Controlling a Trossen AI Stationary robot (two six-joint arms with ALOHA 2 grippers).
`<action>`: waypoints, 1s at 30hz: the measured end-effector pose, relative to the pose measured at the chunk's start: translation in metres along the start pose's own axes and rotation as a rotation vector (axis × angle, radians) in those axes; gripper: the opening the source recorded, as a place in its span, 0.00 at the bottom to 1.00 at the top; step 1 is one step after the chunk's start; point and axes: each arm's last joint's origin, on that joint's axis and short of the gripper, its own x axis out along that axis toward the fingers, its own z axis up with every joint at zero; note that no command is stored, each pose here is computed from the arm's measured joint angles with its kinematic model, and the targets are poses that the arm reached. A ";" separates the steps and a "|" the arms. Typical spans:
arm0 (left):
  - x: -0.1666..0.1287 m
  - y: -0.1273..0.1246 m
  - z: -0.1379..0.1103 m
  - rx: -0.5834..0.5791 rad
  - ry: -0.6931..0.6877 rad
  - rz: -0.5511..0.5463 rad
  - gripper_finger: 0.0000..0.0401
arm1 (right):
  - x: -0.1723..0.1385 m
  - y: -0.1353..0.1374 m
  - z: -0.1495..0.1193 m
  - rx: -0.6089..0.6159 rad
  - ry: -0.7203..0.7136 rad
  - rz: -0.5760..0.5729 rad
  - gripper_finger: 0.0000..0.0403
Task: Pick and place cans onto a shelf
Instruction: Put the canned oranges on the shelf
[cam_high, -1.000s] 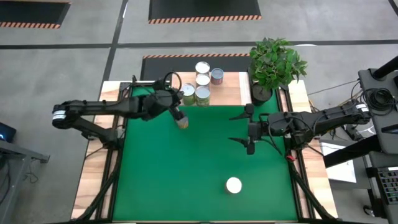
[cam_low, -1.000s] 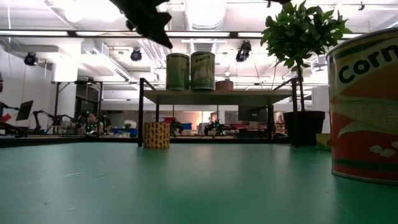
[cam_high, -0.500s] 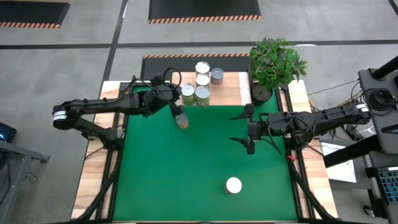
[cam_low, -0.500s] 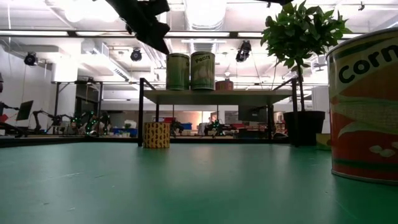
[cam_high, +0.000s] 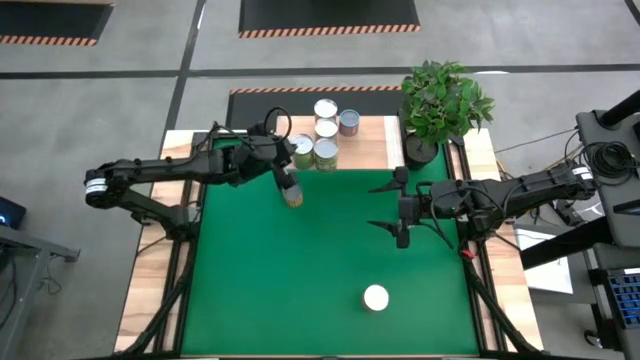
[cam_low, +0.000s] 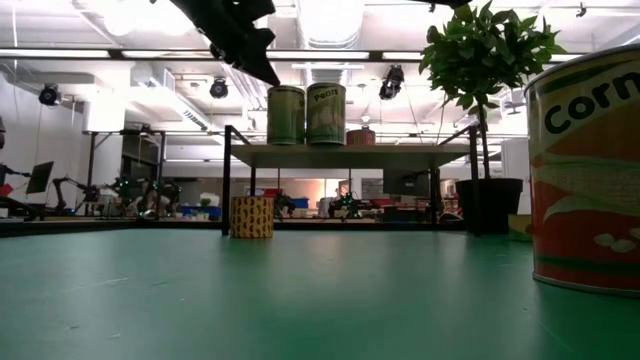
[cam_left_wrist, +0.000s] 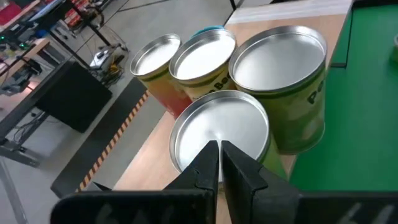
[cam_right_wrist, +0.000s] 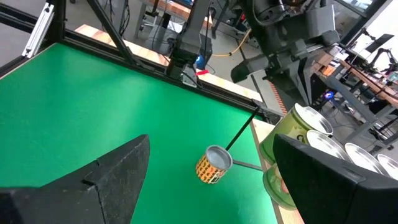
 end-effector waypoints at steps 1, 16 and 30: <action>0.000 0.000 0.000 -0.002 0.000 0.000 0.00 | 0.000 0.000 0.000 0.000 0.000 0.000 0.81; 0.011 -0.003 -0.002 0.032 0.060 0.134 0.00 | 0.000 0.000 0.000 0.005 0.001 0.000 0.81; -0.004 0.007 0.021 0.057 0.058 0.131 0.00 | 0.000 0.000 0.000 0.006 0.002 0.000 0.81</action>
